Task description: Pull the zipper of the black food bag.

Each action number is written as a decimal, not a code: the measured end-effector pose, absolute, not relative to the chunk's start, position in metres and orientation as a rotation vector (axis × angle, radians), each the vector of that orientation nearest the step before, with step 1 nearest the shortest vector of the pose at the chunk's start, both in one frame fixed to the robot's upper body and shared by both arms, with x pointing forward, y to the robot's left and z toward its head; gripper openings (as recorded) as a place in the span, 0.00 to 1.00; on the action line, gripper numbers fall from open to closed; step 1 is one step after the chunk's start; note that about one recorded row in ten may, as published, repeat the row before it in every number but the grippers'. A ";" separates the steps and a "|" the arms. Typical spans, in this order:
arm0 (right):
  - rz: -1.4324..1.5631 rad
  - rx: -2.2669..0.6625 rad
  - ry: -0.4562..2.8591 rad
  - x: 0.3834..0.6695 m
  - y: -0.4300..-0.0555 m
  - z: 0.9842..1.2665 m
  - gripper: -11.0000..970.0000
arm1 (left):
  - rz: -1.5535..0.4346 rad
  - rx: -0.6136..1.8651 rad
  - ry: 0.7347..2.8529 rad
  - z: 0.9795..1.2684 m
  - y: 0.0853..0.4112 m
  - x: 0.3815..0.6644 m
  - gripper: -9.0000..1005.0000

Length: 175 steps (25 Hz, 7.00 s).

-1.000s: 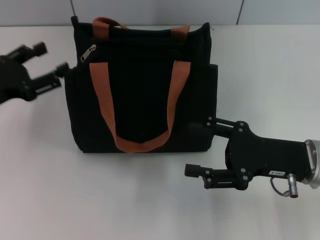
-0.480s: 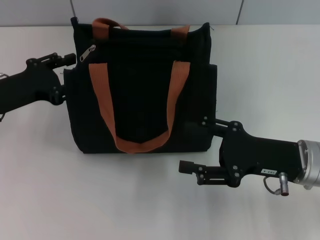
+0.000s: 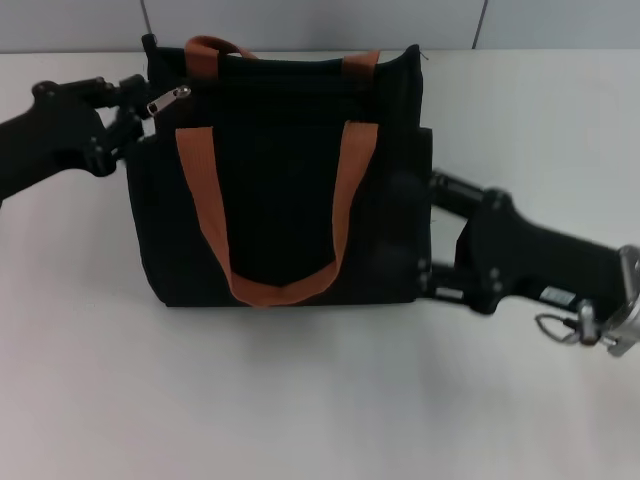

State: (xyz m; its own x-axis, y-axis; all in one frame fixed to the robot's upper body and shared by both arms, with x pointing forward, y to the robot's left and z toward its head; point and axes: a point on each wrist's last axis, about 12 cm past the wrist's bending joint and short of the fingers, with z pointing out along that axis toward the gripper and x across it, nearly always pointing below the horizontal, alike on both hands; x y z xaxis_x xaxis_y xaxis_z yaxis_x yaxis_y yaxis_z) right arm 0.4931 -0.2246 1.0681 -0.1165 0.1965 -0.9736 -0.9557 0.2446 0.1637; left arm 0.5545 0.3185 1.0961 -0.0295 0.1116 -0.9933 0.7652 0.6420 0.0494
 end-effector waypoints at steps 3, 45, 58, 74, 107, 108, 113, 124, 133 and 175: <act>1.253 -0.741 1.269 0.498 -0.225 1.077 0.84 | -0.613 0.735 1.513 1.098 0.321 0.552 0.29; 1.587 -0.566 2.027 0.624 -0.122 1.173 0.39 | -0.682 0.689 1.409 1.106 0.316 0.546 0.04; 1.561 -0.570 2.151 0.628 -0.097 1.176 0.39 | -0.680 0.695 1.412 1.105 0.315 0.546 0.04; 1.454 -0.579 2.190 0.634 -0.084 1.174 0.38 | -0.695 0.701 1.400 1.108 0.311 0.548 0.04; 1.401 -0.579 2.180 0.637 -0.079 1.172 0.32 | -0.731 0.724 1.357 1.116 0.293 0.559 0.04; 1.397 -0.577 2.180 0.637 -0.080 1.171 0.32 | -0.730 0.723 1.358 1.116 0.294 0.559 0.04; 1.375 -0.606 2.153 0.637 -0.082 1.169 0.16 | -0.726 0.720 1.360 1.115 0.296 0.558 0.04; 1.366 -0.628 2.119 0.634 -0.089 1.164 0.01 | -0.727 0.719 1.362 1.115 0.297 0.557 0.04; 1.354 -0.594 2.113 0.633 -0.100 1.160 0.01 | -0.722 0.715 1.364 1.114 0.299 0.555 0.05; 1.277 -0.324 2.143 0.595 -0.206 1.143 0.02 | -0.701 0.677 1.355 1.124 0.312 0.560 0.05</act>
